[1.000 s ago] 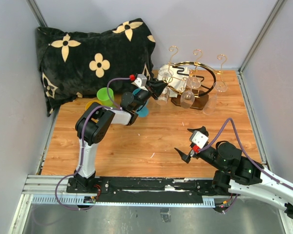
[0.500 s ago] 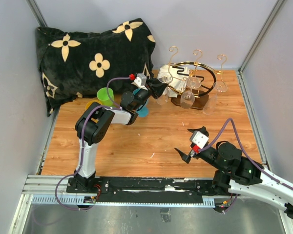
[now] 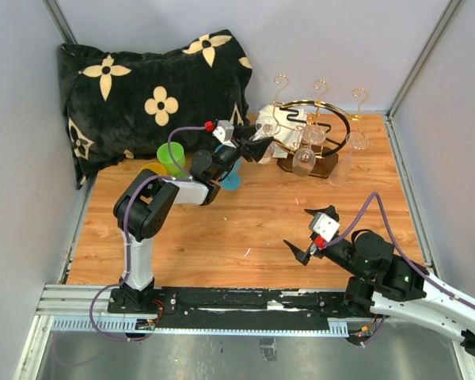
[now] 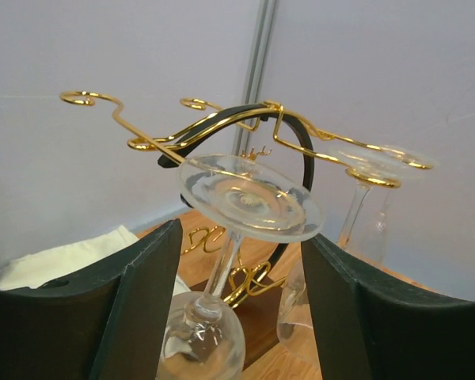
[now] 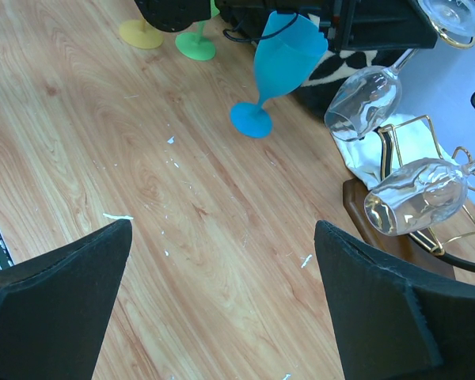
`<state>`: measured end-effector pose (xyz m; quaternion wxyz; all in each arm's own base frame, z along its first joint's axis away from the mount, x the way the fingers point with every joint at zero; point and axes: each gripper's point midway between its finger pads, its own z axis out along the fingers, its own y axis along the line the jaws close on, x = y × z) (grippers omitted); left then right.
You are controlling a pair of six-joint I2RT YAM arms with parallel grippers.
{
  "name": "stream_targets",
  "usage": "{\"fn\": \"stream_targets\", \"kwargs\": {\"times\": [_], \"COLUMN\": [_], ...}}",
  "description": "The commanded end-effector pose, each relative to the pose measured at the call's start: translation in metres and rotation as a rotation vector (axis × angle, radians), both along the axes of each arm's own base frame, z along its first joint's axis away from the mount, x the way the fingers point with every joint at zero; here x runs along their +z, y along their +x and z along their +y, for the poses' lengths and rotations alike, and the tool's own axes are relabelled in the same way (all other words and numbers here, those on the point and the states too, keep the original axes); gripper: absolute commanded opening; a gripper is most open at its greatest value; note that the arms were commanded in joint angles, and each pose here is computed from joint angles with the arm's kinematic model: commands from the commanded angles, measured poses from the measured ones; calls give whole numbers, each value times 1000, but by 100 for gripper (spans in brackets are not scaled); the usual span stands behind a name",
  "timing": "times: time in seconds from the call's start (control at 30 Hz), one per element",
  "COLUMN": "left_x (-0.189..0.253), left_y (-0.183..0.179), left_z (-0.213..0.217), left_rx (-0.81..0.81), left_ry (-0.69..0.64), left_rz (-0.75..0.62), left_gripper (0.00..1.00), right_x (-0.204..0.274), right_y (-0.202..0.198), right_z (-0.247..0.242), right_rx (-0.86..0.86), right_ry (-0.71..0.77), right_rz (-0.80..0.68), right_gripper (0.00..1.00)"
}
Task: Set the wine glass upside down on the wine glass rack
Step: Turn the wine glass upside down at the wine rack.
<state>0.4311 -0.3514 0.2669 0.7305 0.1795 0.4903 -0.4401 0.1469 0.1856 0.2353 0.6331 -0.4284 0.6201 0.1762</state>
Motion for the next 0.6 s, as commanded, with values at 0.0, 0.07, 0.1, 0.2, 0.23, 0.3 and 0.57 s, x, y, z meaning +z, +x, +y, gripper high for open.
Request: {"fn": "stream_targets", "kwargs": {"times": [0.0,0.07,0.1,0.2,0.23,0.3,0.57], "left_x": [25,23,22,14,12,9,17], "left_y": [-14,-19,-21,-25,-27,-31,-46], "left_z": [13,15,16,17,18,21,49], "left_rx": [18,14,14,13,14,17,95], "left_ry": [0,14,22,52,60,71,30], "left_rz": [-72,-71,-69,-55,-51,-41,80], "left_gripper": [69,74,76,81,82,84,93], "right_x": [-3,-4,-4,-4,-4,-3,2], "right_y": [-1,-1,-1,-2,-2,-2,-2], "right_z": [-1,-1,0,0,0,0,2], "right_rx": [0,2,3,6,6,6,4], "right_ry": [13,11,10,12,14,17,63], "right_rz": [10,11,12,13,13,14,17], "right_gripper": [98,98,98,98,98,98,98]}}
